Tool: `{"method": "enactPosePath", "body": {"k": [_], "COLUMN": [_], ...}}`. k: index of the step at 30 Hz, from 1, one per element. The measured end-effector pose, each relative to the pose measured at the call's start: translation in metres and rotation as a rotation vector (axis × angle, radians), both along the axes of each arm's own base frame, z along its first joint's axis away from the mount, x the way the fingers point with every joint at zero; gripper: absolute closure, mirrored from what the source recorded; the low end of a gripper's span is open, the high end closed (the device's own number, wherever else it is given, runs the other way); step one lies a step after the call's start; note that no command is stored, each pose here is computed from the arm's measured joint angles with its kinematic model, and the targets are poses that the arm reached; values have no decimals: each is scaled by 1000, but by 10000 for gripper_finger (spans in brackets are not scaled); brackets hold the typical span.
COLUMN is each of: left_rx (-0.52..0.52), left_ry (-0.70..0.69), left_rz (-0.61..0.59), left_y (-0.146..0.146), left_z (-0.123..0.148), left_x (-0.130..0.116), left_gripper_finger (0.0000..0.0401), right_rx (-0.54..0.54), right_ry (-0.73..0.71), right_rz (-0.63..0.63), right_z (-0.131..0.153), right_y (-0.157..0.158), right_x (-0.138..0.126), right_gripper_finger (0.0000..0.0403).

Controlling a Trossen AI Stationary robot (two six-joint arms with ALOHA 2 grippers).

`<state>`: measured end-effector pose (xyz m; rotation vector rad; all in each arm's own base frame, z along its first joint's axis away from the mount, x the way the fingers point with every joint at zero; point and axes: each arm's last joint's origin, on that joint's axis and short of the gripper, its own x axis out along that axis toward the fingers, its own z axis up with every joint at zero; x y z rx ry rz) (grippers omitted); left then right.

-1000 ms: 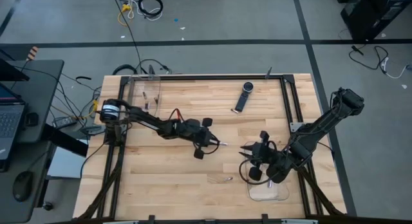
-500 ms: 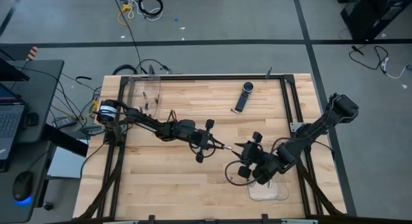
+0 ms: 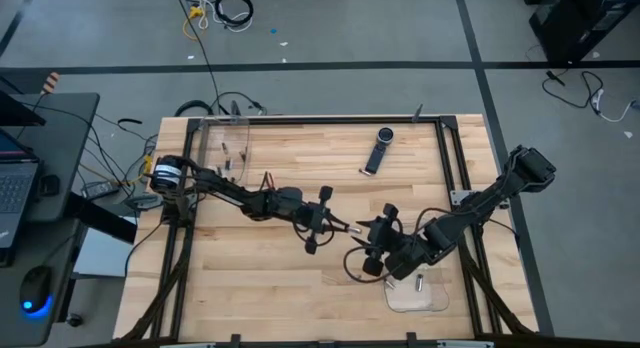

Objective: Sort batteries
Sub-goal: Put the silver battery into the bottom transparent bin

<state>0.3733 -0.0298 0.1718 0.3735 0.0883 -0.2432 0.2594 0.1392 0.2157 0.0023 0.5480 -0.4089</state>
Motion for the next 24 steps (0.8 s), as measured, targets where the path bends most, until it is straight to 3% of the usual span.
{"method": "enactPosePath", "body": {"k": [18,24], "left_rx": [-1,-16], "left_ry": [-9,-3], "left_rz": [-1,15], "left_y": [0,0], "left_z": [1,1], "left_x": [0,0], "left_gripper_finger": [383,331], "right_rx": [-13,-13], "right_ry": [7,6], "right_rz": [7,6], "right_z": [0,0], "right_y": [-1,-1], "right_x": [0,1], "right_gripper_finger": [362,362]}}
